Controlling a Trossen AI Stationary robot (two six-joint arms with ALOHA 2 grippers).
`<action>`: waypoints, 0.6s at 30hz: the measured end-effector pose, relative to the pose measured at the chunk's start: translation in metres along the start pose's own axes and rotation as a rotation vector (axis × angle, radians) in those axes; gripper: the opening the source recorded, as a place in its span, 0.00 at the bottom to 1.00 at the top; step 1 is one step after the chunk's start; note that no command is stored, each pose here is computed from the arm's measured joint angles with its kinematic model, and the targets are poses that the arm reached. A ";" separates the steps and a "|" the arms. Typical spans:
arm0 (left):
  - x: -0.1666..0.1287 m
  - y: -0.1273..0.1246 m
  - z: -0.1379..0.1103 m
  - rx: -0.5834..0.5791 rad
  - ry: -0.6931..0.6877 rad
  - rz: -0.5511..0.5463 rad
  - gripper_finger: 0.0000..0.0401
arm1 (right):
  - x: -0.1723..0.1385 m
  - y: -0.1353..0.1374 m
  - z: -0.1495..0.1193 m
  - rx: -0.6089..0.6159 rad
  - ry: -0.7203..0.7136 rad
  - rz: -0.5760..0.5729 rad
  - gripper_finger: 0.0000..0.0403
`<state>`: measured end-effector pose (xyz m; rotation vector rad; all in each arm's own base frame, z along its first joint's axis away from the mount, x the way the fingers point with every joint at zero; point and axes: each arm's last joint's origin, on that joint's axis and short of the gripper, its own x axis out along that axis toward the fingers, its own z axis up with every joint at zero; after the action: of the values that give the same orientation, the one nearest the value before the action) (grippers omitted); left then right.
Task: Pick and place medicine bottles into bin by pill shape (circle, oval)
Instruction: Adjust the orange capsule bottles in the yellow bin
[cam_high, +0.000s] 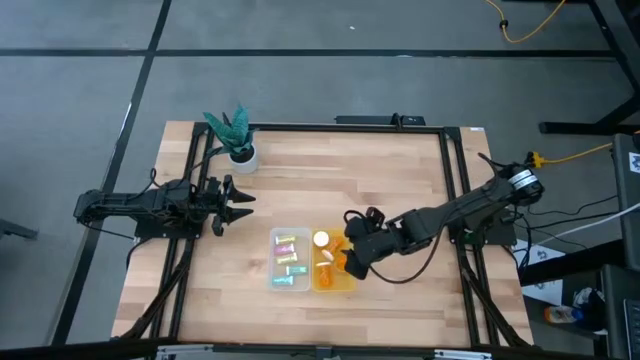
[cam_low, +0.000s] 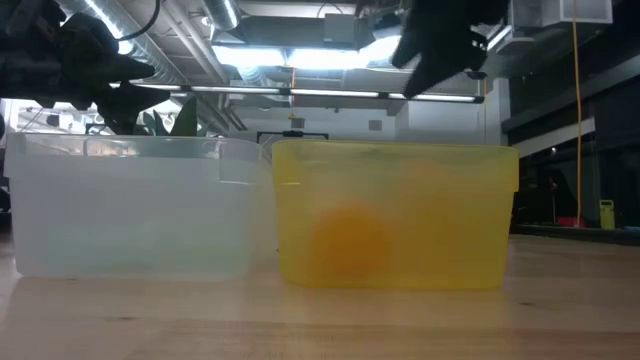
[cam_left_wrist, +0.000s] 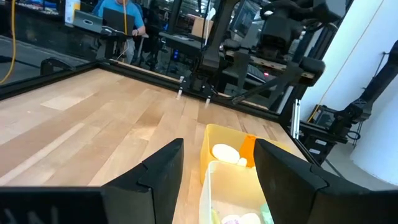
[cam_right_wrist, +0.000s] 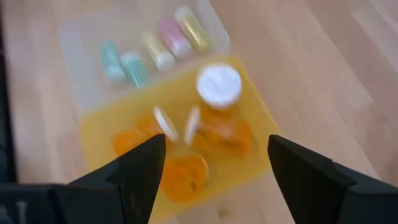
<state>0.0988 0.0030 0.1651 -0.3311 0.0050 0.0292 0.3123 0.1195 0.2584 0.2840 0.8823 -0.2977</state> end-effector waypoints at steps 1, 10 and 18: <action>0.000 0.000 0.000 0.000 0.000 0.000 0.47 | 0.001 0.001 0.001 0.002 -0.018 0.010 0.70; 0.000 0.000 0.000 0.000 0.000 0.001 0.47 | 0.015 0.014 0.009 0.034 -0.085 0.100 0.70; 0.000 0.000 0.000 0.000 -0.001 0.001 0.47 | 0.031 0.018 0.004 -0.071 0.070 0.009 0.62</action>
<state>0.0988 0.0031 0.1651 -0.3311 0.0048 0.0307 0.3408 0.1305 0.2384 0.2336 0.9581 -0.2485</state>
